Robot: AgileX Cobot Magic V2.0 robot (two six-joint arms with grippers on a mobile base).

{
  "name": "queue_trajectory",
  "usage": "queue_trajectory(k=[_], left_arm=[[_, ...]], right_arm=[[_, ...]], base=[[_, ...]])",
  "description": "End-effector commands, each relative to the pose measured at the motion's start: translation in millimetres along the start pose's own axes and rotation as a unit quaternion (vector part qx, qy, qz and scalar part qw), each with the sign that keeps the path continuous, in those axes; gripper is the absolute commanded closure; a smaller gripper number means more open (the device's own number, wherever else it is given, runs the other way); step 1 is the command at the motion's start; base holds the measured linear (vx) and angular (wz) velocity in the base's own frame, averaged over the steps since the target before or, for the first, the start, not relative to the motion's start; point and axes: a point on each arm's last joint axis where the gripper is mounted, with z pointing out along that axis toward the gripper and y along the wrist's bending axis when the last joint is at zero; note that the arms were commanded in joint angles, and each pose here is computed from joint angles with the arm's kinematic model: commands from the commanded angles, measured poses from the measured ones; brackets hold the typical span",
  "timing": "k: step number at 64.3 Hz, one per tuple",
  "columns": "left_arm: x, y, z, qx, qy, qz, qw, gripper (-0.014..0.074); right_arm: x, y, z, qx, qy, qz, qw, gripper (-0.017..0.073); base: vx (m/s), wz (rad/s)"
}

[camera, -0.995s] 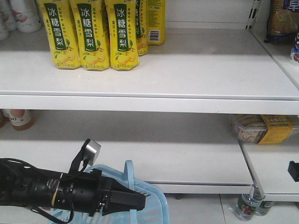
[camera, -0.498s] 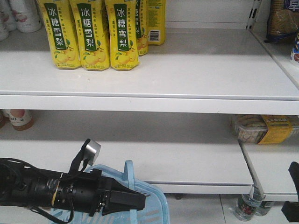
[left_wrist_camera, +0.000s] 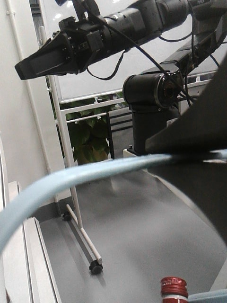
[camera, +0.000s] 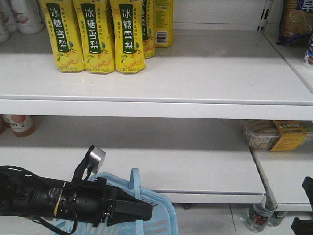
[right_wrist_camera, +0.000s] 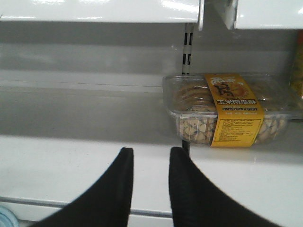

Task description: Place coke in basket with both arms

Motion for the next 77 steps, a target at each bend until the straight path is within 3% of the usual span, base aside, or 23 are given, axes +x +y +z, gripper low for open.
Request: queue_trajectory(k=[1,5,20,67,77], left_arm=[[-2.4,-35.5,-5.4,0.126,-0.001,0.024,0.992,0.06],[-2.4,-35.5,-5.4,0.126,-0.001,0.024,0.992,0.06],[-2.4,-35.5,-5.4,0.126,-0.001,0.024,0.992,0.06],[-1.3,-37.4,-3.8,0.128,0.0,0.025,0.991,0.06],[-0.1,-52.9,-10.4,0.13,-0.017,0.054,0.99,0.06]], right_arm=[[-9.5,3.1,-0.6,-0.016,-0.015,-0.012,1.0,0.0503],[-9.6,3.2,-0.6,-0.016,-0.016,-0.014,1.0,0.0576],[-9.4,3.0,-0.6,-0.015,-0.014,-0.001,1.0,0.0569],[-9.3,2.8,-0.5,-0.014,-0.014,-0.001,1.0,0.0569],[-9.3,2.8,-0.5,-0.014,-0.014,-0.001,1.0,0.0569]], base=[[0.0,0.0],[0.0,0.0],[0.0,0.0],[0.0,0.0],[0.0,0.0]])
